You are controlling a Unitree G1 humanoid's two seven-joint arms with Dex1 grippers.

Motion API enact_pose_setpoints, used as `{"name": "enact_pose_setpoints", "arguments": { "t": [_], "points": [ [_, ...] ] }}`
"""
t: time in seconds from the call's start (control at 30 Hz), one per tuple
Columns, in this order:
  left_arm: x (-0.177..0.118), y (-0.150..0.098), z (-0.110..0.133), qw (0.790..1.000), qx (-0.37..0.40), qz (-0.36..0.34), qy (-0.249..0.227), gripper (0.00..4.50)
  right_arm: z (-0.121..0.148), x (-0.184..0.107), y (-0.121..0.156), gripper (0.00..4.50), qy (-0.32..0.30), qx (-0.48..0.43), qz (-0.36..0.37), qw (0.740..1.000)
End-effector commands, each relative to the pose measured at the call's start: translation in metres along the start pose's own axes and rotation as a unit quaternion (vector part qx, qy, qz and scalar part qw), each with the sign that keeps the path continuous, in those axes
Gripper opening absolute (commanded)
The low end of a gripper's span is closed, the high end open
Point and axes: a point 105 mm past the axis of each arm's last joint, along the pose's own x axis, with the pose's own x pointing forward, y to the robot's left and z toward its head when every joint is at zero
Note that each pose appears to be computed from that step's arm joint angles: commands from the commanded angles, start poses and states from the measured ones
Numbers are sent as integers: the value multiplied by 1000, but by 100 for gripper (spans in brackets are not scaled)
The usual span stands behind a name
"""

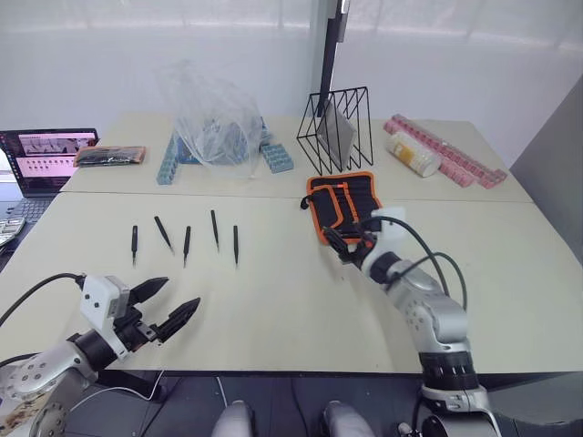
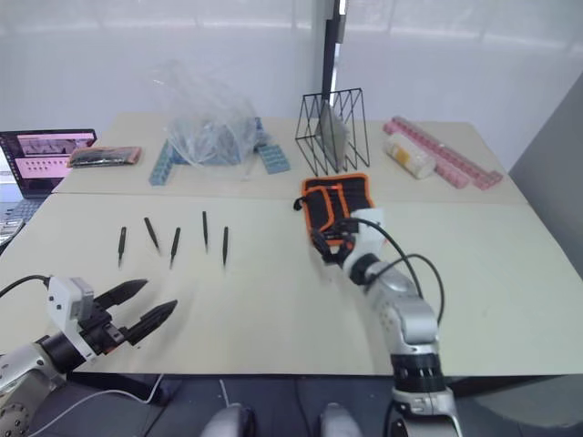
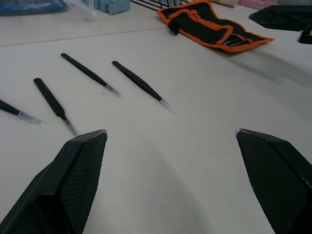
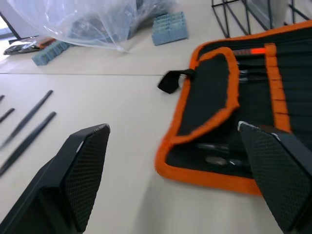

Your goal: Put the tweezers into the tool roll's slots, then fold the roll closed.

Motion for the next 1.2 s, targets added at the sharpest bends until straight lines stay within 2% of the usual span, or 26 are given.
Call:
{"name": "enact_pose_setpoints", "arguments": {
  "t": [0.03, 0.53, 0.77, 0.8, 1.03, 1.13, 1.2],
  "points": [
    [1, -4, 9, 1000, 20, -4, -15, 450, 0, 10, -3, 447, 12, 2, -23, 1000],
    [12, -20, 22, 998, 52, -29, -25, 450, -3, 36, -1, 447, 13, 32, -41, 999],
    [16, -25, 27, 997, 57, -39, -31, 450, -6, 42, -13, 447, 14, 47, -69, 996],
    [17, -26, 27, 997, 57, -39, -31, 450, -6, 42, -15, 396, 11, 51, -74, 996],
    [18, -26, 29, 997, 58, -42, -36, 450, -6, 42, -26, 159, 3, 50, -102, 994],
    [18, -27, 38, 996, 54, -43, -57, 450, -6, 42, -26, 53, 2, 46, -100, 994],
    [16, -29, 44, 995, 47, -52, -65, 450, -8, 42, -26, 2, 2, 45, -99, 994]
  ]
}}
